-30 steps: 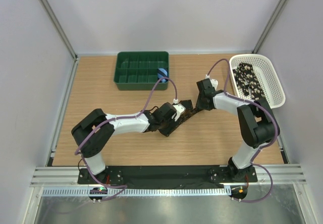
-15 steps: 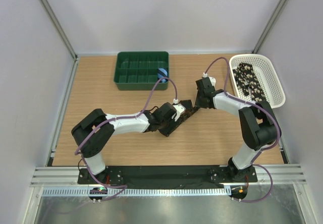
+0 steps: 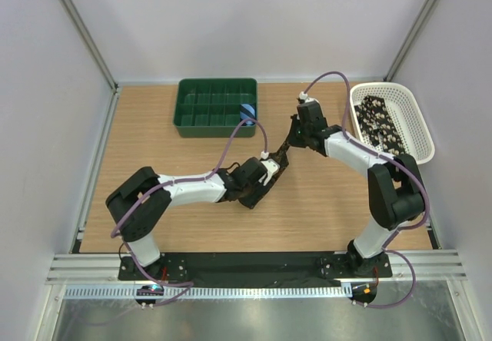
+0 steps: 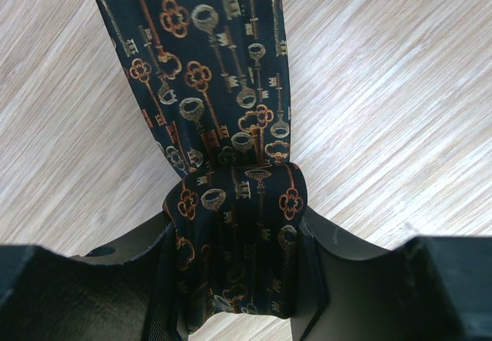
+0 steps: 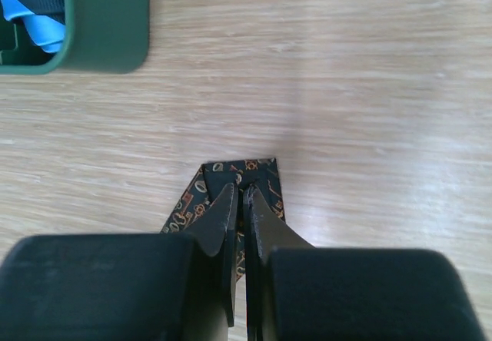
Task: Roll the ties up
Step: Roll the tie
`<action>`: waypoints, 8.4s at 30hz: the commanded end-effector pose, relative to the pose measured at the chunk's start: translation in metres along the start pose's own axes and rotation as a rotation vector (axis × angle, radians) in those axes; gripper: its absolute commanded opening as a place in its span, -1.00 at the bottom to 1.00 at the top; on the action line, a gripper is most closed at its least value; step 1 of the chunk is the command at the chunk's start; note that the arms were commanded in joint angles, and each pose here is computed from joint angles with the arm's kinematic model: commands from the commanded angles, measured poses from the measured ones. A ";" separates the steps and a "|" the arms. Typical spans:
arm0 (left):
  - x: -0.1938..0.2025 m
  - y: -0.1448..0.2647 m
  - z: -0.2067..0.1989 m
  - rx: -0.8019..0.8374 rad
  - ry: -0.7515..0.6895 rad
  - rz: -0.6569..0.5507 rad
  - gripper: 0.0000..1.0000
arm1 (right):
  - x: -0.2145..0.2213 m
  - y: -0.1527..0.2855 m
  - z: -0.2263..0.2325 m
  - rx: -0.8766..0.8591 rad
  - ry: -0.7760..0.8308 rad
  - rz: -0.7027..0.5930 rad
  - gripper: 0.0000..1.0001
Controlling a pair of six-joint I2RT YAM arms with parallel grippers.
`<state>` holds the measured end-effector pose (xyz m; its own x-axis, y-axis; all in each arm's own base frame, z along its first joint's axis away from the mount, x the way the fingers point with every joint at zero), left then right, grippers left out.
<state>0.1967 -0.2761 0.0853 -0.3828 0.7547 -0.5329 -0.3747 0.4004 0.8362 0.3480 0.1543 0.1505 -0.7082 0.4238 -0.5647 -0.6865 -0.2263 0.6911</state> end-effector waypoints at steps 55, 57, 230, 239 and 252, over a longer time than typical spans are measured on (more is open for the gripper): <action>0.017 -0.020 0.008 0.241 0.159 0.470 -0.36 | 0.082 0.141 -0.019 -0.514 0.265 -0.236 -0.01; 0.014 -0.021 0.011 0.249 0.160 0.483 -0.38 | 0.088 0.144 -0.015 -0.516 0.302 -0.248 -0.04; -0.026 0.018 0.014 0.389 0.116 0.718 -0.35 | 0.283 0.047 0.100 0.439 1.587 -0.180 0.36; -0.030 0.029 0.016 0.391 0.115 0.733 -0.38 | 0.266 0.048 0.102 0.503 1.631 -0.224 0.40; -0.026 0.024 0.011 0.437 0.130 0.742 -0.37 | 0.264 0.033 0.094 0.496 1.629 -0.163 -0.09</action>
<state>0.2229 -0.2841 0.1126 -0.5181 0.8488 0.1057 0.2516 0.0330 0.9673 0.1448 0.3418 0.0714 -0.2440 -0.9441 -0.2215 -0.8921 0.1289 0.4331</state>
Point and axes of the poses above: each gripper's point midway between its finger pads, its own y axis back along the fingers, its own z axis along the line the jaws close on, x = y × z, the point moved 8 cm from there along y, back along the fingers, and after that the axes turned 15 degrees about -y, right-handed, at the moved point
